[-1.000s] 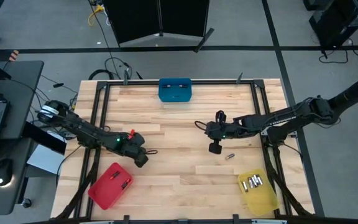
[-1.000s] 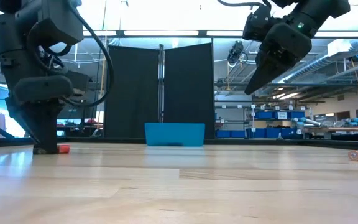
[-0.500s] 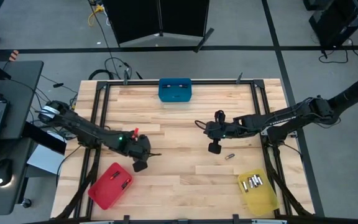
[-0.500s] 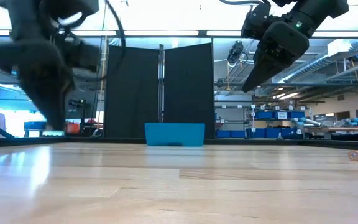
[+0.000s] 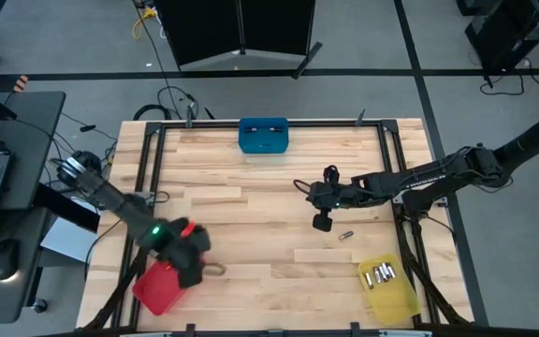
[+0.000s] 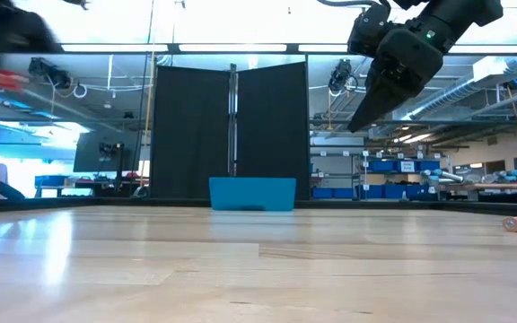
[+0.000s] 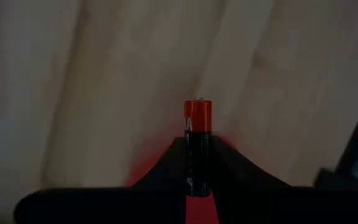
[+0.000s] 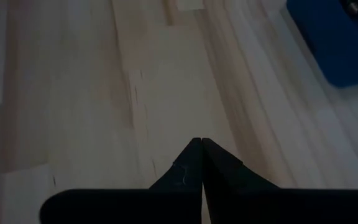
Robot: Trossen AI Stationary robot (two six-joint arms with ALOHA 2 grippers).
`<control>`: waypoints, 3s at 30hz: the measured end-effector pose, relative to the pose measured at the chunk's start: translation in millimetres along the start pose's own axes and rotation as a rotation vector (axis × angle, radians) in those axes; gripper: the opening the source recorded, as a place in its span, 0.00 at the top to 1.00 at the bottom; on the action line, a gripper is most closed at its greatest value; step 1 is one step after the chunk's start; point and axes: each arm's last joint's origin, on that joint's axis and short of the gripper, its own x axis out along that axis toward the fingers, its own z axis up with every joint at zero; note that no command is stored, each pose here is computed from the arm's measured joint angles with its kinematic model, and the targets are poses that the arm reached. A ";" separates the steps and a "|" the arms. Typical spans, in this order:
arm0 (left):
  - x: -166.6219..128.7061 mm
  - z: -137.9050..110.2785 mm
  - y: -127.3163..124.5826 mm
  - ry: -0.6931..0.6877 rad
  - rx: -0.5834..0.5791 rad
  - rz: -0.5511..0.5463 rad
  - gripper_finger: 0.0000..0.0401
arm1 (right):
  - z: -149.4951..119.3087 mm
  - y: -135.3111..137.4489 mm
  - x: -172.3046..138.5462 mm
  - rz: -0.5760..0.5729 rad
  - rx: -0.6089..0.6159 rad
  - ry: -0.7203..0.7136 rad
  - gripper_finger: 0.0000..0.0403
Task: Sort batteries
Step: Put the black-red battery into the red bin, then put the black-brown battery into the blue bin
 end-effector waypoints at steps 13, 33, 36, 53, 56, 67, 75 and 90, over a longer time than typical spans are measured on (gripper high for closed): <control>11.2 -103.9 -27.4 -0.024 -0.290 0.025 0.88 | 5.5 3.2 -0.7 0.021 0.092 -0.058 0.97; 82.2 -141.0 -2.1 -0.029 -0.376 -0.083 0.88 | 6.1 35.8 -12.8 0.093 0.180 -0.164 0.97; 84.8 -141.6 -1.6 -0.025 -0.380 -0.100 0.88 | 5.3 38.1 -13.7 0.101 0.189 -0.162 0.97; 62.9 -136.3 -14.8 -0.008 -0.325 -0.079 0.63 | 4.4 38.4 -13.7 0.099 0.178 -0.156 0.97; 49.7 -132.6 -19.4 -0.029 -0.319 -0.052 0.64 | 3.9 36.6 -12.9 0.089 0.168 -0.146 0.97; 26.5 -104.6 -17.7 -0.411 -0.313 0.044 0.81 | 8.4 34.9 -12.4 0.101 0.087 -0.180 0.97; 27.4 -79.4 -9.7 -0.648 -0.133 0.163 0.98 | 13.8 33.6 -12.2 0.128 0.056 -0.220 0.97; 71.4 -9.3 14.9 -0.806 0.281 -0.136 0.99 | -32.4 52.3 -23.3 0.039 0.164 0.102 0.95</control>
